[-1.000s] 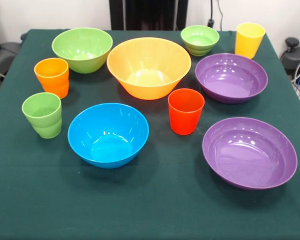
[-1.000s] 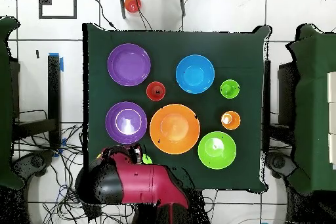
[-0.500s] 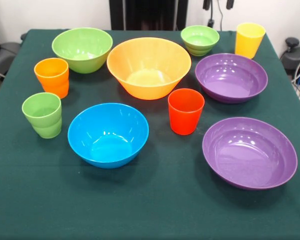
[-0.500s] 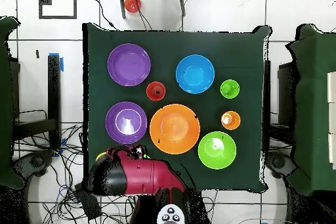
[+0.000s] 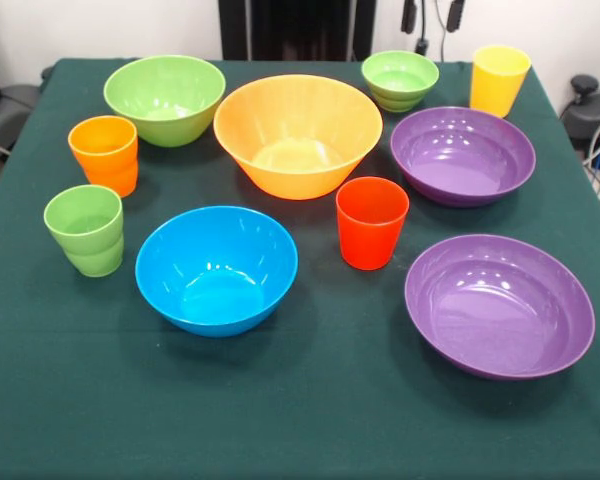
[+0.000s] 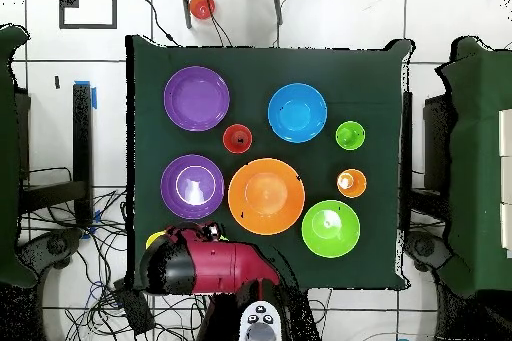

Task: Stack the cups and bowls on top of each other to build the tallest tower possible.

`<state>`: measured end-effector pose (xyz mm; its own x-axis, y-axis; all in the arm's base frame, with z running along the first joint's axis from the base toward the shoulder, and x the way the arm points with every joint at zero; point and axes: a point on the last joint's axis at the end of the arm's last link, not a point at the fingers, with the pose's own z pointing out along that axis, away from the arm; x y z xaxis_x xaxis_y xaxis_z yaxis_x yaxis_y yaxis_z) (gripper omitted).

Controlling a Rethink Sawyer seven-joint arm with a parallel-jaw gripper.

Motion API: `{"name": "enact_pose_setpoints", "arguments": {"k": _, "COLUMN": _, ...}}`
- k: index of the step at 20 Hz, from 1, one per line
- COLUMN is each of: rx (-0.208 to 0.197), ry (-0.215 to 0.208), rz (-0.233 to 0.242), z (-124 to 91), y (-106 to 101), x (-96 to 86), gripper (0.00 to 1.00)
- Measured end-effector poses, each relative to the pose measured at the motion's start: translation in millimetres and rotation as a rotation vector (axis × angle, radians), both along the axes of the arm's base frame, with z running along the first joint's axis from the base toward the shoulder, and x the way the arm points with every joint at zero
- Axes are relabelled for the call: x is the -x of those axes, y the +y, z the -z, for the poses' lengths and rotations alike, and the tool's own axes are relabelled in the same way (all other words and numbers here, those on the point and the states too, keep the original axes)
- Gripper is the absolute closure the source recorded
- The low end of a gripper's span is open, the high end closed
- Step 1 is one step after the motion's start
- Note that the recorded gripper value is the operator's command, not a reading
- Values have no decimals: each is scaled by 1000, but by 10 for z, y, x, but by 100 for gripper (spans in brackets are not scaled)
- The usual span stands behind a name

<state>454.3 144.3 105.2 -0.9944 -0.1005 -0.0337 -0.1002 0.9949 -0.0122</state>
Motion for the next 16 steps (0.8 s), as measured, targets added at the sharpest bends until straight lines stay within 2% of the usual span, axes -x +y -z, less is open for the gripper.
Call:
{"name": "enact_pose_setpoints", "arguments": {"k": 9, "rx": 13, "ry": -10, "rz": 10, "z": 151, "y": -52, "x": 29, "gripper": 0}}
{"name": "enact_pose_setpoints", "arguments": {"k": 16, "rx": 36, "ry": -36, "rz": 15, "z": 464, "y": -86, "x": 49, "gripper": 0}}
